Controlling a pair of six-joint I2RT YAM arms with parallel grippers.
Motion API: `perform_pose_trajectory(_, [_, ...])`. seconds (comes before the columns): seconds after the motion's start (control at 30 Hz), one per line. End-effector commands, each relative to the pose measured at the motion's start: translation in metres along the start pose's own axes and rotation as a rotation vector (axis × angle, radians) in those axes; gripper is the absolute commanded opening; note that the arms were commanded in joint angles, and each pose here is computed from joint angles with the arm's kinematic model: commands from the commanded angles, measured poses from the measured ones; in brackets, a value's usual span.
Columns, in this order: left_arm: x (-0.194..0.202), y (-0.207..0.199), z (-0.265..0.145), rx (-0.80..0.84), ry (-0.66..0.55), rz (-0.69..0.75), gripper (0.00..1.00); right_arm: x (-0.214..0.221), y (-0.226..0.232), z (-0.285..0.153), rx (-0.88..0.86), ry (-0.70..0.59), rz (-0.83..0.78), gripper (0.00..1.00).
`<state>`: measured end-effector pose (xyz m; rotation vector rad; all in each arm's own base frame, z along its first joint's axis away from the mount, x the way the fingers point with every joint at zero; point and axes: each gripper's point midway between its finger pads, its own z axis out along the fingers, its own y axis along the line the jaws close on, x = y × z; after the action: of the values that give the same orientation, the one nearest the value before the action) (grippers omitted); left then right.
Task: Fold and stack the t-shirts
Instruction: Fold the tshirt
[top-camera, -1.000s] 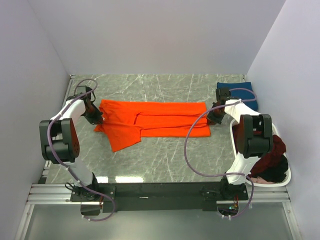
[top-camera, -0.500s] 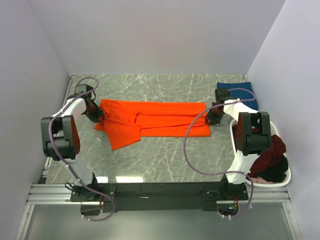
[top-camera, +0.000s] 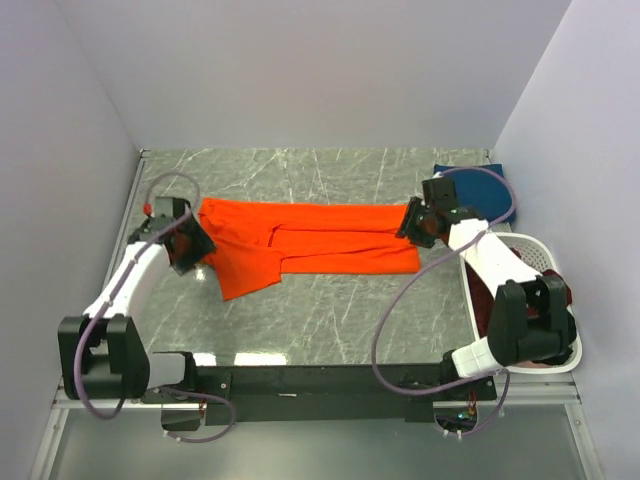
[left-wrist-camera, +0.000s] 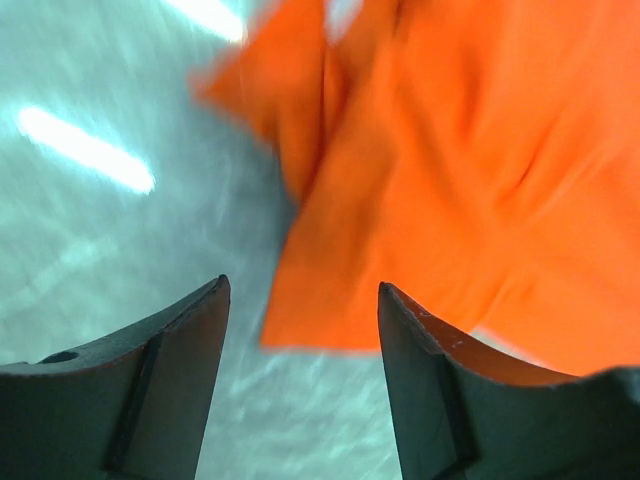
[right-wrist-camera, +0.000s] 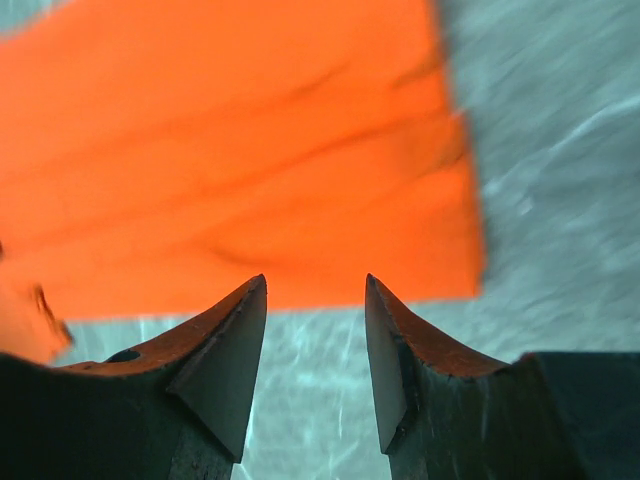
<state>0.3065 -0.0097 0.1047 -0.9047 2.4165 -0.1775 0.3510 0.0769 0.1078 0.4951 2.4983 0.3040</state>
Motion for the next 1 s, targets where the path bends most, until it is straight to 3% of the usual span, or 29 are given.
perform_pose_trajectory(0.0, [0.047,0.005,-0.007,0.002,0.075,0.037,0.66,0.022,0.014,-0.013,-0.034,-0.004,-0.076,0.51])
perform_pose_trajectory(0.17, [0.103,0.009,0.001,-0.001,0.166,0.071,0.6,0.051,0.023,-0.02,-0.088,0.026,-0.11,0.51])
perform_pose_trajectory(0.43, [0.127,0.019,0.023,-0.069,0.205,0.107,0.53,0.088,0.018,-0.019,-0.115,0.08,-0.143,0.52])
perform_pose_trajectory(0.73, [0.144,0.037,0.043,-0.159,0.208,0.102,0.15,0.099,0.012,-0.016,-0.118,0.095,-0.149,0.52])
perform_pose_trajectory(0.9, [0.127,0.029,0.041,-0.163,0.147,0.109,0.01,0.1,0.012,-0.015,-0.127,0.097,-0.151,0.52])
perform_pose_trajectory(0.97, [0.122,0.026,0.04,-0.159,0.136,0.114,0.01,0.102,0.013,-0.014,-0.13,0.099,-0.153,0.52])
